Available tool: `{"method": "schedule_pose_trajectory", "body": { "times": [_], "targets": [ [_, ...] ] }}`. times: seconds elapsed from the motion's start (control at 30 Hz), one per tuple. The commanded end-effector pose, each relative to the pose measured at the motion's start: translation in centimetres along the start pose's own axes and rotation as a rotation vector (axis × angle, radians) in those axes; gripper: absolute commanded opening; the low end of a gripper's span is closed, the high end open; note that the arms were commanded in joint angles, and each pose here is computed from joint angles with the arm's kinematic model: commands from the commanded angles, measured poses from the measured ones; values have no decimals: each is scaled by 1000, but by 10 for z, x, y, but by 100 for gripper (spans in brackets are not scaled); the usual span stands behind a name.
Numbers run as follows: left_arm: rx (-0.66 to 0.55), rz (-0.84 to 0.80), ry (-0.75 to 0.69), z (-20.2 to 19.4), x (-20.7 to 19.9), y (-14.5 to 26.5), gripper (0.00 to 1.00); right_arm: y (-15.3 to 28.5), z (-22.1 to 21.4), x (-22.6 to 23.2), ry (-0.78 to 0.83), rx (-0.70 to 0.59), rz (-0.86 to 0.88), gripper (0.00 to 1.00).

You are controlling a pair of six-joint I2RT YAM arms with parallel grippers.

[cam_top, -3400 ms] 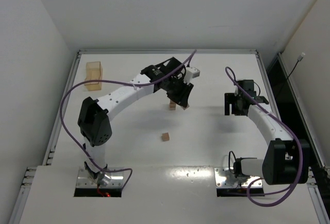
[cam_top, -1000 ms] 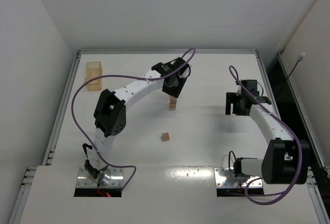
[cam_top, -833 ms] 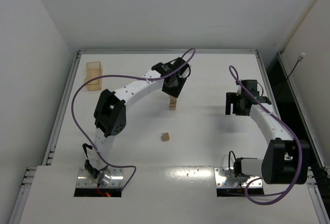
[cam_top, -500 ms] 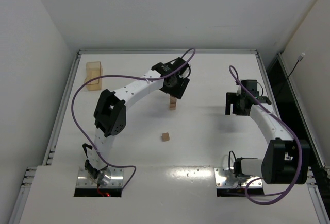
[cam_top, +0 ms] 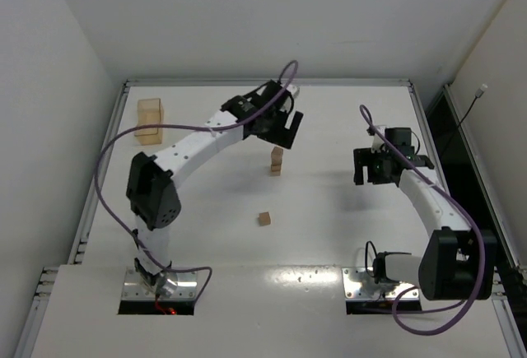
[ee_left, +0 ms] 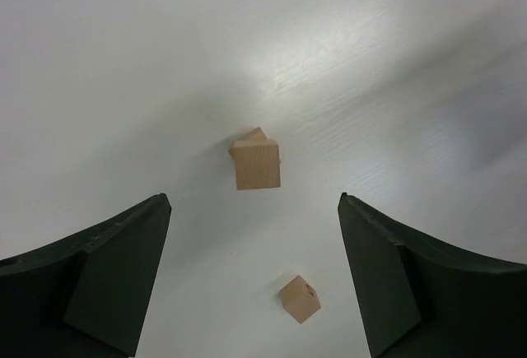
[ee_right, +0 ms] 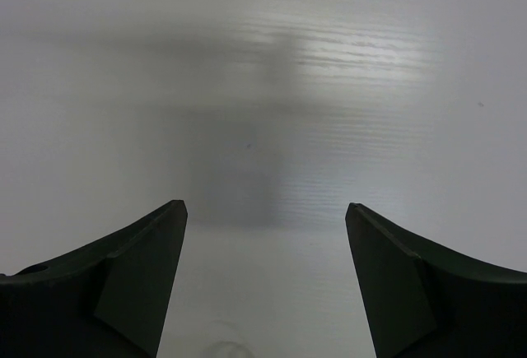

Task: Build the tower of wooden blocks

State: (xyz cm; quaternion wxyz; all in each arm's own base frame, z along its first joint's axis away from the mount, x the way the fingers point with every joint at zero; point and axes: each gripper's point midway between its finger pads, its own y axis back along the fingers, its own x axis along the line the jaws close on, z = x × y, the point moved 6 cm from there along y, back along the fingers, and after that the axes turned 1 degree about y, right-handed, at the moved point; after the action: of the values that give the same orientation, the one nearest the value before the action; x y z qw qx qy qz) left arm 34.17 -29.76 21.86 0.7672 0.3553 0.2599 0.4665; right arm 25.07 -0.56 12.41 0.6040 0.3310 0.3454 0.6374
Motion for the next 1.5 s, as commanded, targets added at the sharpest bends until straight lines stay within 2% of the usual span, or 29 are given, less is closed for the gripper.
{"method": "schedule_pose_trajectory", "body": {
  "times": [0.0,0.07,0.17,0.2,0.27,0.3,0.37,0.4,0.47,0.5,0.6,0.7,0.77,0.87,1.07,1.1,1.47],
  "targets": [
    [-344,-51,133,62,18,92,81,19,26,28,191,-148,214,75],
    [-381,-6,185,68,36,103,85,26,26,42,294,-179,299,75],
    [-400,88,256,67,83,110,89,40,21,84,561,-209,491,75],
    [-409,135,297,67,109,113,90,45,22,94,659,-237,553,75],
    [-382,176,340,60,138,109,92,51,21,114,781,-252,657,74],
    [-366,213,400,51,166,107,93,57,13,131,896,-258,768,74],
    [-345,204,455,41,188,104,93,61,9,151,1006,-259,864,74],
    [-329,223,506,28,208,102,94,66,5,169,1119,-276,926,73],
    [-306,212,535,14,219,100,94,60,-4,189,1226,-245,981,71],
    [-286,229,561,3,231,95,95,63,-14,207,1328,-251,1037,71],
    [-280,253,583,-8,246,100,95,54,-26,242,1474,-222,1075,64],
    [-270,265,587,-14,251,103,95,37,-35,268,1541,-200,1084,61],
    [-253,277,611,-21,259,103,96,28,-33,279,1537,-189,1056,57],
    [-242,275,611,-24,262,104,96,13,-32,293,1510,-162,1044,56],
    [-229,262,609,-25,264,102,96,-7,-30,299,1453,-146,977,56],
    [-228,251,608,-25,263,102,96,-7,-25,302,1456,-168,960,56],
    [-198,252,615,-27,265,93,96,-20,-41,309,1500,-84,954,56]
  ]
}}
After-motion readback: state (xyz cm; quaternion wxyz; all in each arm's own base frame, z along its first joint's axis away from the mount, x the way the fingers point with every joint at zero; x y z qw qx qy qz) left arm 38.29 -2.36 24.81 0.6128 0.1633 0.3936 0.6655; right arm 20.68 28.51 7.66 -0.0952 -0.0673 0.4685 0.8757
